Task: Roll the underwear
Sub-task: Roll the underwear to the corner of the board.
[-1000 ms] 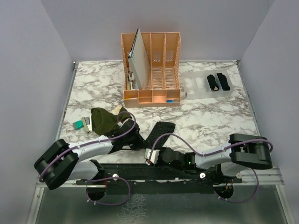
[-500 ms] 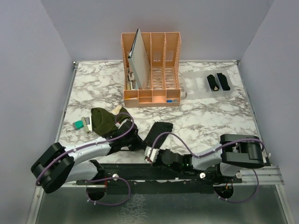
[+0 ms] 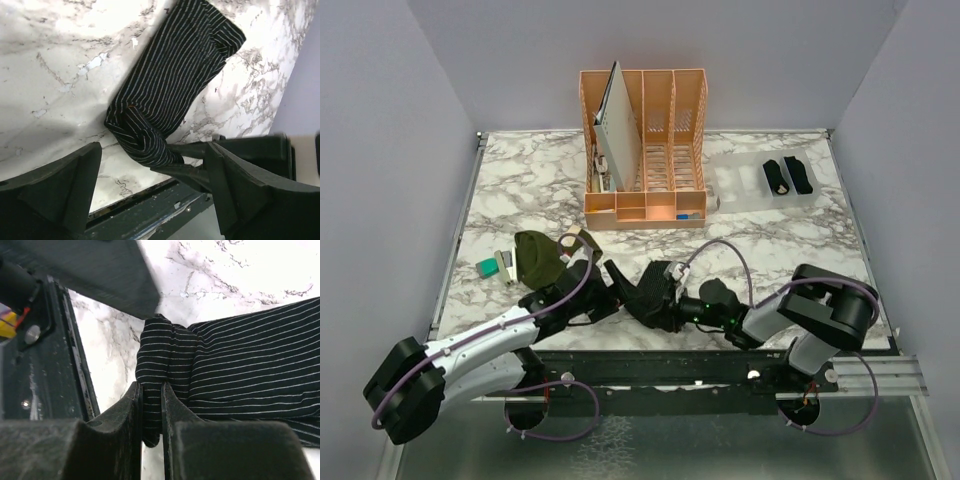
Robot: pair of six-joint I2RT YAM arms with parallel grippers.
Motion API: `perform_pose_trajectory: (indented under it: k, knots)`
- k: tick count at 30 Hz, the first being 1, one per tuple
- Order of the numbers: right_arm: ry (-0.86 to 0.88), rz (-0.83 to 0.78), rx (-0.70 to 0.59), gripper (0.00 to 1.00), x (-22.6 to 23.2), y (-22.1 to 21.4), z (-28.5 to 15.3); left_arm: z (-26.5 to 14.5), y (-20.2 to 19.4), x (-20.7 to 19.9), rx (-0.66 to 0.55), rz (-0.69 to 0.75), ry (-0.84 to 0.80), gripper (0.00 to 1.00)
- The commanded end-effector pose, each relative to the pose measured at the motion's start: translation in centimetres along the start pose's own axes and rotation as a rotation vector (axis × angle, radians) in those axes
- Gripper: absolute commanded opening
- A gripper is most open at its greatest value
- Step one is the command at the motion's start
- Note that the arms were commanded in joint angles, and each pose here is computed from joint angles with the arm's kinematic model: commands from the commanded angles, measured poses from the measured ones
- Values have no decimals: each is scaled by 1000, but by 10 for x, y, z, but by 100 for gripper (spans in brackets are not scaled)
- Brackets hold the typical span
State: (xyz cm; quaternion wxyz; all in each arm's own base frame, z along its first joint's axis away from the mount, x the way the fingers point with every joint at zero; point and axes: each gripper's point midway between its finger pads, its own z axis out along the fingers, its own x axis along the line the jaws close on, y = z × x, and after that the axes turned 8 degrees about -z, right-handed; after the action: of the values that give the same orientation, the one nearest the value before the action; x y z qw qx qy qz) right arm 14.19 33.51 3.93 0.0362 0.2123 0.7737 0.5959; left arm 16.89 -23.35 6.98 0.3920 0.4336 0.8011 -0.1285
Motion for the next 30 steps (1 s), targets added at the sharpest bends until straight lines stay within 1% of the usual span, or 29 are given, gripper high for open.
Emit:
perform_pose_trajectory:
  k: [1,5,7,9,11,13,16,19,25,27,30]
  knots:
    - [173,296,168,0,17,-35,-7,-2,11,-3,-64,142,-75,91]
    - [181,477,205,1,5,-46,-10,-1,10,4,-76,236,-123,91]
    - [190,549,177,0,0,-44,-11,0,7,10,-71,268,-144,90]
    - [183,636,168,1,-6,-46,-14,2,8,18,-81,278,-134,90]
    - [194,684,161,3,-6,-47,-15,3,9,25,-88,268,-120,89]
    - [180,736,181,5,-9,-55,-13,5,7,27,-85,251,-133,89]
    - [173,780,176,6,-10,-58,-12,9,3,29,-73,231,-155,88]
    - [156,821,170,6,-13,-61,-13,15,2,34,-64,233,-127,86]
    - [141,871,167,7,-18,-66,-14,30,-1,58,-39,198,-5,77]
    - [140,884,164,7,-18,-66,-15,33,-2,63,-34,183,15,71]
    - [136,894,154,8,-19,-66,-17,37,-1,69,-51,158,44,66]
